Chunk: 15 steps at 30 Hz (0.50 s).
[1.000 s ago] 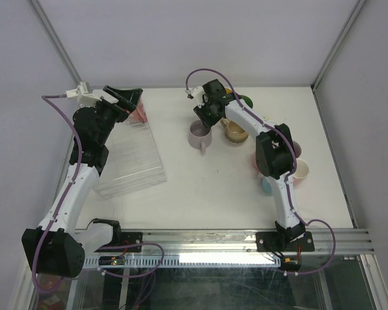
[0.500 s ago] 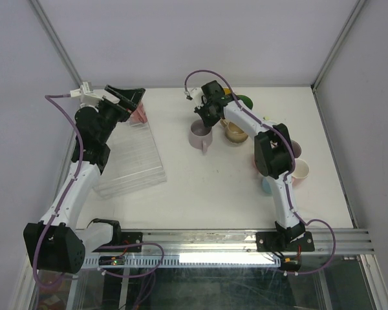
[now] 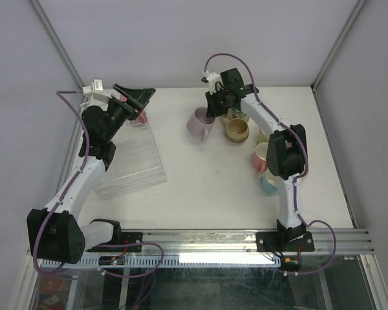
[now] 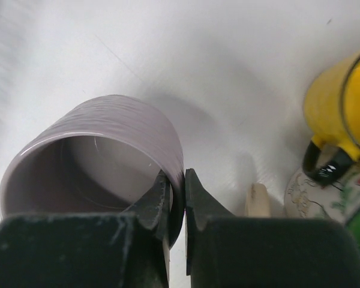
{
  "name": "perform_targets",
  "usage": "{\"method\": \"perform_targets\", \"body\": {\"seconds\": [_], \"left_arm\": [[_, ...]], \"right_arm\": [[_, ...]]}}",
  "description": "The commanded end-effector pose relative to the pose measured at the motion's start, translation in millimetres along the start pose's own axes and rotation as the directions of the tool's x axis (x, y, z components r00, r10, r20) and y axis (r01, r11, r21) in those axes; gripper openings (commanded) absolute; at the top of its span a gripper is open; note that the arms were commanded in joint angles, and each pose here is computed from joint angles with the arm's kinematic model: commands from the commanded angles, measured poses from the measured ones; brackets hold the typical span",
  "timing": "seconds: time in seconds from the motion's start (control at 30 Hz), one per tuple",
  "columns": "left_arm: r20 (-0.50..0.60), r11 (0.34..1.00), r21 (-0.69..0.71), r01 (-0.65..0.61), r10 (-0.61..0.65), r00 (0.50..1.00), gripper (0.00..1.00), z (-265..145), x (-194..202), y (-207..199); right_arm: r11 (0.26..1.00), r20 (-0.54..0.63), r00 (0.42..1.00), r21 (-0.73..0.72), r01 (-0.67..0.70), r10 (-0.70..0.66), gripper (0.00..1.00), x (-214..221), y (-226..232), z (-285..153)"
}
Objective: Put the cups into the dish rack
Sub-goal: Pick up the cup at the center of the board.
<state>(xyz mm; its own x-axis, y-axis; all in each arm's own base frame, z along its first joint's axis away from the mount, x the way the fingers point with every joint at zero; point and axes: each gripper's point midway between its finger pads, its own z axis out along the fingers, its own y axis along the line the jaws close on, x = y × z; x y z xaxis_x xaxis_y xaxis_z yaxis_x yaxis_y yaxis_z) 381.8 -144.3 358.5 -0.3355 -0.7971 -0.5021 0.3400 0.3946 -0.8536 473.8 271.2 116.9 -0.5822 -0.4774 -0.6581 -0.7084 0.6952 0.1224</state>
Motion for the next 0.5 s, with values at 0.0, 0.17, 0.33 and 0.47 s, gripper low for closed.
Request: {"method": "perform_targets", "body": {"seconds": [0.0, 0.17, 0.33, 0.47], "left_arm": [[-0.017, 0.982, 0.188, 0.005, -0.002, 1.000, 0.94, 4.9, 2.5, -54.6], [-0.057, 0.962, 0.268, 0.051, -0.037, 0.998, 0.93, 9.6, 20.9, -76.4], [-0.119, 0.941, 0.324, 0.097, -0.062, 0.991, 0.92, 15.9, 35.3, -94.6], [-0.143, 0.927, 0.357, 0.112, -0.065, 0.988, 0.93, 16.5, 42.6, -107.7]], "right_arm": [[0.994, 0.417, 0.909, -0.109, 0.028, 0.020, 0.00, -118.5, 25.5, -121.8], [0.987, 0.511, 0.856, -0.162, 0.015, 0.071, 0.00, -131.3, 27.4, -166.8], [0.979, 0.637, 0.756, -0.204, -0.021, 0.149, 0.00, -135.2, 18.3, -220.6], [0.977, 0.736, 0.652, -0.212, -0.030, 0.180, 0.00, -141.3, 12.5, -267.4]]}}
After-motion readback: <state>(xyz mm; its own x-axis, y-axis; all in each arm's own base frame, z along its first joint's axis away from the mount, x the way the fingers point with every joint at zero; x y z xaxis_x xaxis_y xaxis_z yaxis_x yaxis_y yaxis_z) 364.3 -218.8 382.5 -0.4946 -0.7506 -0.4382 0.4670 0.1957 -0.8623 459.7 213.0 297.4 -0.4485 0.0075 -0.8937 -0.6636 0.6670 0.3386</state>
